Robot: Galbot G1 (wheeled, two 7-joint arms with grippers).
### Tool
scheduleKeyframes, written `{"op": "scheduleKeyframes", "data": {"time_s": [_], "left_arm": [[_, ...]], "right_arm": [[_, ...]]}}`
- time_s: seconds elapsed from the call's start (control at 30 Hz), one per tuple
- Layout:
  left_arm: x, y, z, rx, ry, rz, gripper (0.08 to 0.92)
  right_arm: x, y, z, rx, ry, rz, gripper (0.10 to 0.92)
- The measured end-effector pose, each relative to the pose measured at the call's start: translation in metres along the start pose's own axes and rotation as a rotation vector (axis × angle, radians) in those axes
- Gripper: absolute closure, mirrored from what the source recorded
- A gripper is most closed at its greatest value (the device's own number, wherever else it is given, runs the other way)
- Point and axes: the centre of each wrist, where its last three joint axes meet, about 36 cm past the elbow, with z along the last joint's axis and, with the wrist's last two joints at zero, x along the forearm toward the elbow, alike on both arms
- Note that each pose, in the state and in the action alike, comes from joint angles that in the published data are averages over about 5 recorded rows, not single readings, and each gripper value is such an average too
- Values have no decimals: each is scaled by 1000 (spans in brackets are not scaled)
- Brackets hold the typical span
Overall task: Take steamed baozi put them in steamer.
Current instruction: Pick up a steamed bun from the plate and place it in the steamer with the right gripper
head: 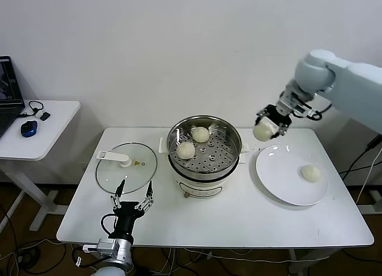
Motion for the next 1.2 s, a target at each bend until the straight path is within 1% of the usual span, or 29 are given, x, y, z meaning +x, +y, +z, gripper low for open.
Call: {"op": "scheduleKeyframes", "data": {"time_s": [0.13, 0.3, 0.6, 0.93, 1.2], "left_arm": [[-1, 1, 0, -3, 0, -2, 177], [-2, 2, -2, -6, -4, -6, 177], [-3, 6, -5, -6, -8, -17, 177], [-2, 6, -4, -6, -4, -17, 177], [-4, 7, -3, -9, -3, -15, 177]], "right_arm": [[5, -26, -20, 77, 12, 2, 361], [1, -58, -46, 163, 17, -2, 361], [-35, -103, -94, 300, -4, -37, 361], [-81, -112, -125, 375, -44, -94, 361], [-111, -111, -134, 403, -54, -123, 361]]}}
